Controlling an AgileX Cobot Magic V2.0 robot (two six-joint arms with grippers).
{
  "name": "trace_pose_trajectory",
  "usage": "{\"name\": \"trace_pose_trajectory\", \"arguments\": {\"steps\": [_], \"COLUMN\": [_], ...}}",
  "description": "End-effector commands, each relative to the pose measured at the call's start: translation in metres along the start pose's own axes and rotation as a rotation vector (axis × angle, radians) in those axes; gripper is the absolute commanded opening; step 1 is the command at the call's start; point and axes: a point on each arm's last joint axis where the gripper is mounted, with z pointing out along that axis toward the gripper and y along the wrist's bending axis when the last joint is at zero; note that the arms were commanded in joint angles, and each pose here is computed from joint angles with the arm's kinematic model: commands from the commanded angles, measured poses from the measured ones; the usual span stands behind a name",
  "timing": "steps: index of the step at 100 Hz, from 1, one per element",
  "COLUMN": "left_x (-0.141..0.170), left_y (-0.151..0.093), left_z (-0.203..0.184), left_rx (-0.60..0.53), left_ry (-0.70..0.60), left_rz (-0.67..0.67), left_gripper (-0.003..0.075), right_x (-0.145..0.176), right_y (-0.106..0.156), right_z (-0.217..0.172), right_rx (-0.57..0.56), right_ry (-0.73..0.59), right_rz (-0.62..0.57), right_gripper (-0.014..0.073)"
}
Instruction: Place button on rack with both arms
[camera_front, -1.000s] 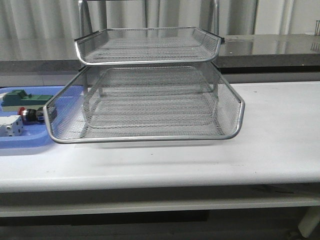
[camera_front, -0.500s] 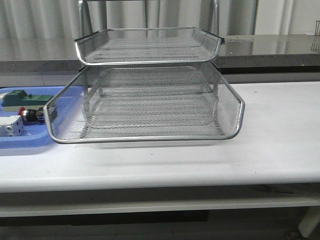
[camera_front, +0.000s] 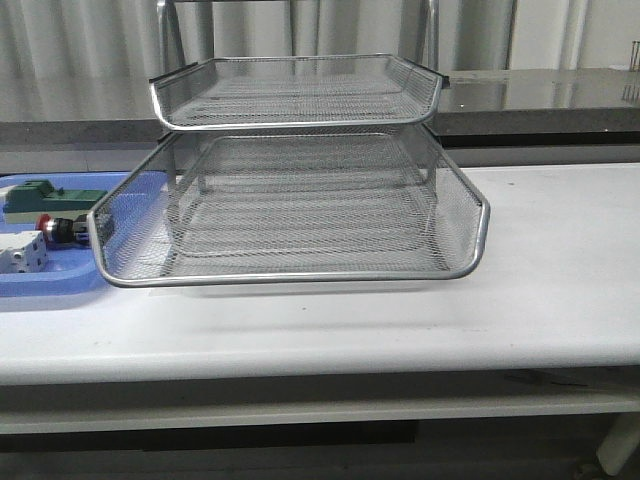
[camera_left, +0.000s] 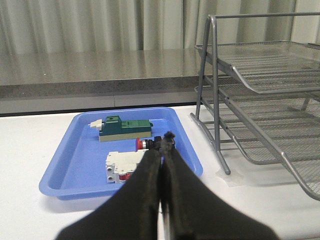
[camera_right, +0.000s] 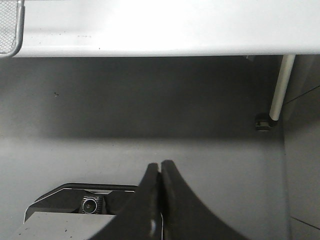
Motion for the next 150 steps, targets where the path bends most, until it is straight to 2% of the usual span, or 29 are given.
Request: {"name": "trace_pose_trajectory", "arguments": {"steps": [1,30,38,51,67,76,87,110,118,135,150], "left_x": [0.006,0.004,0.000,-0.014,-0.048,-0.070,-0.096,-0.142,-0.148,-0.151,-0.145], "left_y": [0.000,0.000,0.000,-0.001,-0.001,-0.002,-0.002,0.005,0.008,0.012,0.012], "left_z": [-0.001,-0.001,-0.002,-0.003,-0.001,0.006,0.024,0.083,0.113,0.172,0.223], "left_rx": [0.001,0.002,0.007,0.013,0.018,0.017,0.008,-0.051,-0.077,-0.096,-0.055], "left_ry": [-0.068,-0.090,-0.103,-0.098,-0.070,0.005,0.156,0.483,0.607,0.786,0.878], "left_rz": [-0.009,-0.014,-0.133,-0.168,-0.167,-0.149,-0.108,0.038,0.087,0.146,0.234], "left_gripper": [-0.0020,-0.0020,-0.0020,-0.0020,-0.0020,-0.0020,-0.0020,-0.0020,-0.0020,-0.0020,-0.0020], "right_x": [-0.010,-0.010,-0.010,-0.010,-0.010,-0.010,-0.010,-0.010,-0.010,-0.010,-0.010], "right_y": [0.000,0.000,0.000,0.000,0.000,0.000,0.000,0.000,0.000,0.000,0.000], "right_z": [-0.009,-0.009,-0.009,-0.009,-0.009,-0.009,-0.009,-0.009,-0.009,-0.009,-0.009], "right_rx": [0.003,0.003,0.003,0.003,0.003,0.003,0.003,0.003,0.003,0.003,0.003], "right_ry": [-0.081,-0.081,-0.081,-0.081,-0.081,-0.081,-0.081,-0.081,-0.081,-0.081,-0.080], "right_rz": [-0.003,-0.003,-0.003,-0.003,-0.003,-0.003,-0.003,-0.003,-0.003,-0.003,-0.003], "right_gripper": [-0.0066,-0.0067,-0.0067,-0.0067,-0.0067,-0.0067,-0.0067,-0.0067,-0.0067,-0.0067,-0.0068]}}
